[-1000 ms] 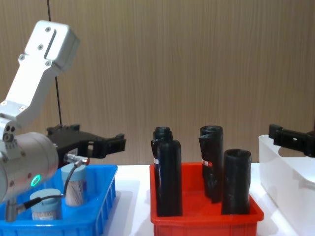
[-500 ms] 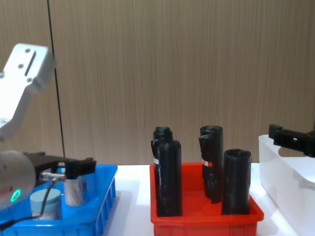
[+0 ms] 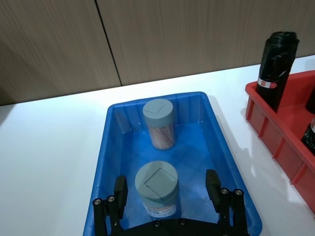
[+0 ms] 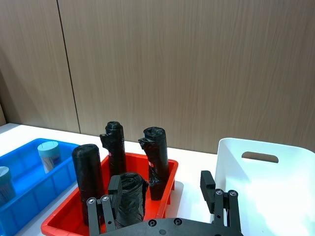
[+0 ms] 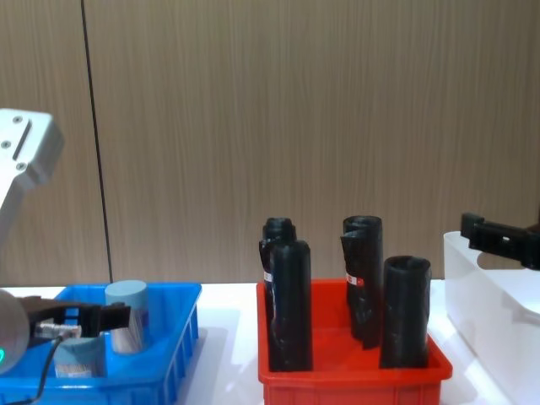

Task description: Pick the cotton swabs from the blue box and place them into the white box.

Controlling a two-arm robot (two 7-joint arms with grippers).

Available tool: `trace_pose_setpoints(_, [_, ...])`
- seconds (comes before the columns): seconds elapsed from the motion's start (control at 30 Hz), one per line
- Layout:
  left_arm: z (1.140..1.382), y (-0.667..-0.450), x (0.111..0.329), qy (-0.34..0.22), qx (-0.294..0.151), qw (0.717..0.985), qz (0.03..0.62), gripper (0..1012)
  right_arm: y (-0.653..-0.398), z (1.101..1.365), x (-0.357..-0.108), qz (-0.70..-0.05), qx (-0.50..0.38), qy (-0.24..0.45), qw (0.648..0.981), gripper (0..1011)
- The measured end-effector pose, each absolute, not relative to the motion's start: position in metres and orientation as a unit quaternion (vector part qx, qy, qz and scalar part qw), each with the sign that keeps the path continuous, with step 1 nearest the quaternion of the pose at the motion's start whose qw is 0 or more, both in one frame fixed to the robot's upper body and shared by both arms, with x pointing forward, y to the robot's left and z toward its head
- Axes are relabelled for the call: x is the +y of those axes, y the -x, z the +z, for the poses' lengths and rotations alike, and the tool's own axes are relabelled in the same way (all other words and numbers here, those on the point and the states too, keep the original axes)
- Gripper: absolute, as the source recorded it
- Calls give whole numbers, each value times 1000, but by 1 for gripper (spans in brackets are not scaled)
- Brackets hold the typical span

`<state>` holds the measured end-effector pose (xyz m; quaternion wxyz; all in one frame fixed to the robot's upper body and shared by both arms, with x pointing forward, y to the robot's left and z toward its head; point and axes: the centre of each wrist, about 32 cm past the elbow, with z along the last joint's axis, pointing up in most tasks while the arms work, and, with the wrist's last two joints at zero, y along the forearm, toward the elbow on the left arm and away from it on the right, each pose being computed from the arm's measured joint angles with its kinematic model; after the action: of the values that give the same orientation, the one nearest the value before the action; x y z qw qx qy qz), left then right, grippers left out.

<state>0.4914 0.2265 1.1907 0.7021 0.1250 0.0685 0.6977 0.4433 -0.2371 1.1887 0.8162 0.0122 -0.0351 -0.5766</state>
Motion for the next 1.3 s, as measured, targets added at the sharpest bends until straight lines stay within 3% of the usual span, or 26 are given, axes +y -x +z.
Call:
trace_pose_setpoints(0.6, [1182, -511, 240, -141, 86, 696, 699, 1004, -443, 1189, -237, -577, -35, -12, 816, 1002])
trace_pose_setpoints(1.3, [1165, -528, 247, -139, 96, 712, 682, 1004, -443, 1189, -237, -577, -35, -12, 816, 1002])
